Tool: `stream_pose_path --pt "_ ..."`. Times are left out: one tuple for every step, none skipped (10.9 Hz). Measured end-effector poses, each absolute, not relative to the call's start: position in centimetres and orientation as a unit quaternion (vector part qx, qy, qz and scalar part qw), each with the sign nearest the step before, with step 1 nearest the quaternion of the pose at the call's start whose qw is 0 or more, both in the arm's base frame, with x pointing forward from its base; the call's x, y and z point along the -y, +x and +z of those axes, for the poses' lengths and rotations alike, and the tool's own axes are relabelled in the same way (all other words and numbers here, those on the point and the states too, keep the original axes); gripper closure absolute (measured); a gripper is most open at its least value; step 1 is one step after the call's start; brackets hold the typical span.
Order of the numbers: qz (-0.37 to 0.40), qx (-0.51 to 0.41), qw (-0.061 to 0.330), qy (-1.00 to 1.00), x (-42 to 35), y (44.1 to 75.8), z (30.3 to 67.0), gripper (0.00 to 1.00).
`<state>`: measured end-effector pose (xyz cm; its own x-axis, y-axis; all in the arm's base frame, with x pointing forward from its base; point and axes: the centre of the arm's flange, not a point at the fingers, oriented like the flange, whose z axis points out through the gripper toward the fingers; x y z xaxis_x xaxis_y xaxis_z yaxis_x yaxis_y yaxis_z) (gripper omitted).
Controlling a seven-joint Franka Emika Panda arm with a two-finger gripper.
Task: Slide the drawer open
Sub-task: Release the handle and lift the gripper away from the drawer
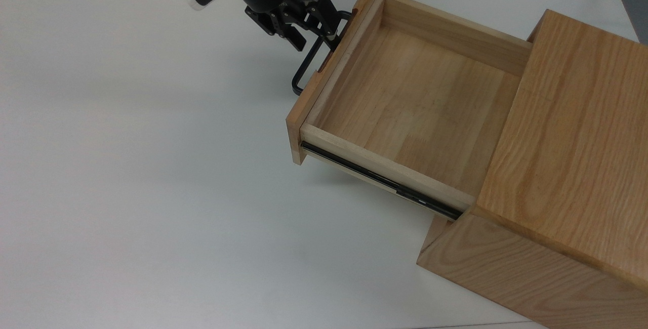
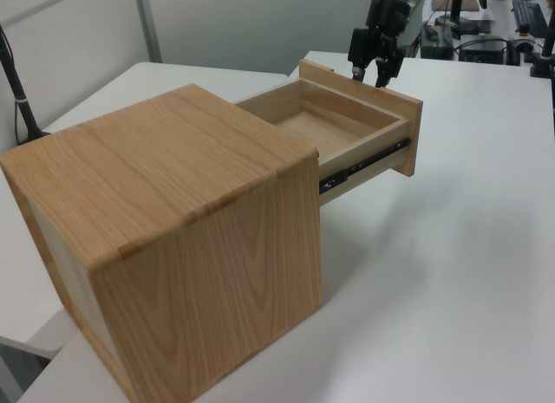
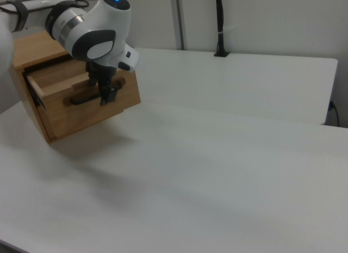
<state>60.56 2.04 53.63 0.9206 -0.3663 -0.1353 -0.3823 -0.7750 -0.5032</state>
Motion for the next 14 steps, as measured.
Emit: stream_pose_path --pt "0.02 -0.198 0.266 -0.943 -1.9 60.4 53.3 0.07" --pt "0.022 -0.197 0.263 -0.944 -1.8 60.4 53.2 0.0" --pt "0.022 -0.195 0.258 -0.946 -1.6 60.2 53.5 0.0" --pt "0.031 -0.189 0.238 -0.952 -0.5 59.4 54.2 0.0" --pt "0.037 -0.179 0.218 -0.959 0.8 58.6 55.4 0.0" --pt "0.039 -0.17 0.192 -0.966 1.9 57.7 57.0 0.0" --pt "0.037 -0.163 0.162 -0.973 2.7 57.0 58.5 0.0" --pt "0.032 -0.158 0.127 -0.979 3.4 56.4 59.7 0.0" --pt "0.027 -0.147 0.084 -0.985 4.0 55.9 60.6 0.0" --pt "0.023 -0.129 0.046 -0.99 4.5 55.6 61.1 0.0" --pt "0.018 -0.112 0.021 -0.993 4.8 55.5 61.6 0.0" --pt "0.014 -0.096 0.006 -0.995 5.2 55.5 61.9 0.0" --pt "0.011 -0.085 -0.004 -0.996 5.9 55.4 62.2 0.0" --pt "0.008 -0.08 -0.009 -0.997 6.7 55.3 62.5 0.0"
